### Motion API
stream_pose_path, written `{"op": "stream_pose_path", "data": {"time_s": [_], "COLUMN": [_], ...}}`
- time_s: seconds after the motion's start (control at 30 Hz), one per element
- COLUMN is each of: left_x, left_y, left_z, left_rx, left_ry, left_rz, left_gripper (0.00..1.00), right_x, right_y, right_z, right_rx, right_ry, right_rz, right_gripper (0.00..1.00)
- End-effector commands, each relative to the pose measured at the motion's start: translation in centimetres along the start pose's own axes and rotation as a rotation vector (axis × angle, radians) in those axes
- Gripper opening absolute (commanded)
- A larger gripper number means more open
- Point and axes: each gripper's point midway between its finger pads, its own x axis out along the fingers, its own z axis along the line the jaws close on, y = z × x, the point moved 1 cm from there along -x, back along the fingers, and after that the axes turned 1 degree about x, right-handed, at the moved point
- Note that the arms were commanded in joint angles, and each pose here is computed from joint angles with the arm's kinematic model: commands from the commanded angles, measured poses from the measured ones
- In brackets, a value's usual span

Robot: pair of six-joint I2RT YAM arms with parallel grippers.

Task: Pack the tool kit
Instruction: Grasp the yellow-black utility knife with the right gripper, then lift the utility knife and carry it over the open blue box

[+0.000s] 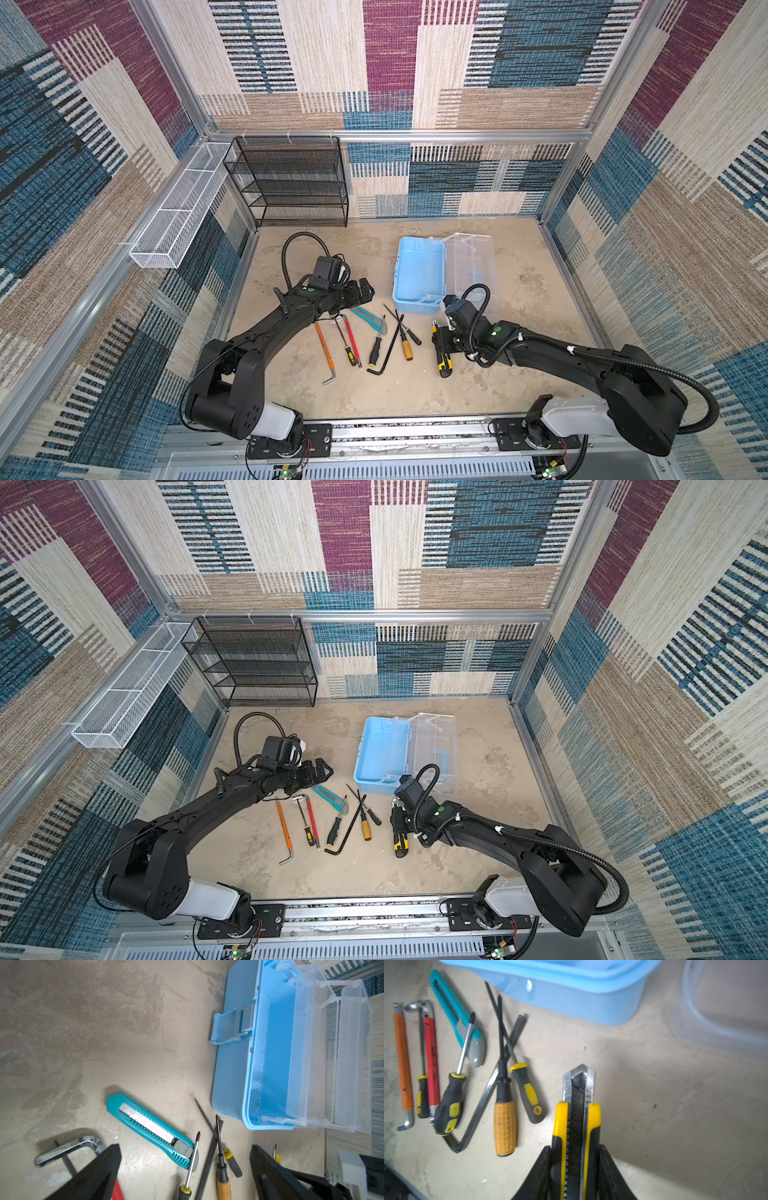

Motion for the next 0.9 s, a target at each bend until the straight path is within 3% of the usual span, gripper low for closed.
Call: {"op": "stream_pose_path", "data": {"time_s": [0.0,0.13,0.4,0.87], "left_x": [-0.2,-0.3,-0.7,-0.3], "left_y": [-0.9,-1.0,-1.2,-1.4], "left_z": [-0.3,-0.3,-0.4,-1.2], "left_rx": [-0.015,-0.010,0.004,0.003], "left_ry": [0.014,0.012,0.008,0.045], "left_rz": [-0.043,-0.045,-0.056,-0.044], "left_gripper": [1.00,1.00,0.99,0.97], "right_x": [-1.1,-2.3,-3.5,-5.6], "right_y": [-1.4,-2.0,-3.3,-12.2], "right_z": [3.1,4.7,6.2,3.1], "right_rx": [-0.058,-0.084,-0.106,-0.003], "right_ry": [-0.163,-0.255,-0.296,-0.144], "right_rz": [-0.066,-0.096,-0.115,-0.206], "right_gripper": [0.23,0.23,0.23,0.24]}}
